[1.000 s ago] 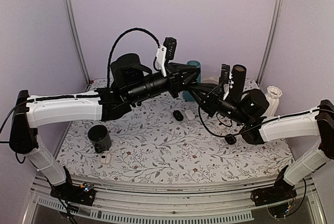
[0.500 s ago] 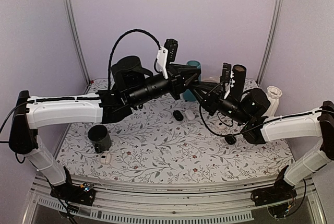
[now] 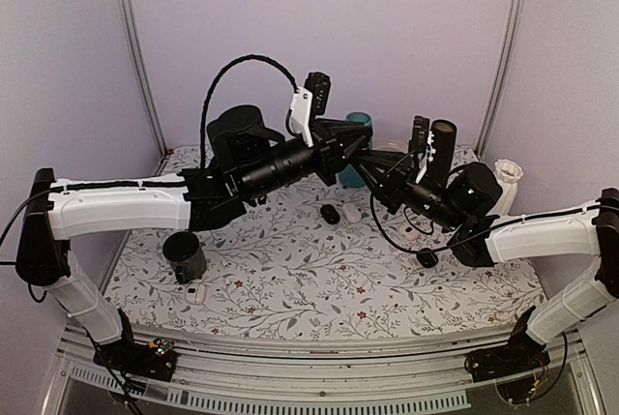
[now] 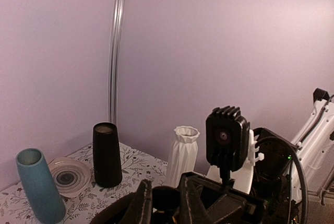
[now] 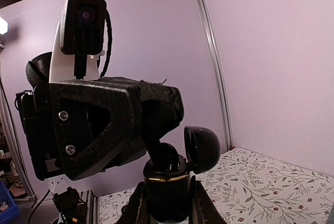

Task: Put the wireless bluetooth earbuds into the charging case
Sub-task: Insert the right earbud into the right side groove of the charging case.

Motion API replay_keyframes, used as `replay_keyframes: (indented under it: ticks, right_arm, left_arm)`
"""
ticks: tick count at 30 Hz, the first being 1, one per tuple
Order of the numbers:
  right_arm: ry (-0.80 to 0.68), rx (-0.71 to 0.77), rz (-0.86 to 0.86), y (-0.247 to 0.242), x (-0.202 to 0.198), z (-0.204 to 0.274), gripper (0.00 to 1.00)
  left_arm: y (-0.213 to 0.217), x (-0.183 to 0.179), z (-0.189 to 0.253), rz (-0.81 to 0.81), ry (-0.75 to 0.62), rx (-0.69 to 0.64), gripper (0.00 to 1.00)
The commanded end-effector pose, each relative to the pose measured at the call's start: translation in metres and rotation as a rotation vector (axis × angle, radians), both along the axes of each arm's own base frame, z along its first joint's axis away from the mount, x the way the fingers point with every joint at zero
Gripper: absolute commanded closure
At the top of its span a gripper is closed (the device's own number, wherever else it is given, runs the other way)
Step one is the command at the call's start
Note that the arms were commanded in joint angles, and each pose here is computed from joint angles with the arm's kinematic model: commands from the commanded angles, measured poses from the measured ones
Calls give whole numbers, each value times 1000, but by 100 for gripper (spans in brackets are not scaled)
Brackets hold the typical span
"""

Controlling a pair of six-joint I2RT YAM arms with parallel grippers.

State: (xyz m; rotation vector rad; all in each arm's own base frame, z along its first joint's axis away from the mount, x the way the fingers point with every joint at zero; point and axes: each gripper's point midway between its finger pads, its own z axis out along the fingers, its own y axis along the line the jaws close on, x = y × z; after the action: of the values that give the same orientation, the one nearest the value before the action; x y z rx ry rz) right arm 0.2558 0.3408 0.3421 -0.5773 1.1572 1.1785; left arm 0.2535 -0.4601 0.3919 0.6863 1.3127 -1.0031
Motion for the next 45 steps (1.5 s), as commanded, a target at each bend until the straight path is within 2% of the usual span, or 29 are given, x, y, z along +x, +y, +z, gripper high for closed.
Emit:
replay_keyframes:
  ticks: [1,19,34,45]
  right_arm:
    - [-116,112,-44,-15,-8,52,97]
    - [-154,103,-82,-19,-8,58,97]
    - [-158,96,-82,-17,-7,60,97]
    - [-154,83,-80,-15,-6,60,97]
  left_arm:
    - [-11,-6,-28,0,34,93,95]
    - [-22,-3,-42,36,43,159,93]
    - [-18,-4,-40,49,34,144,86]
    - [-12,-4,-40,72,28,129,85]
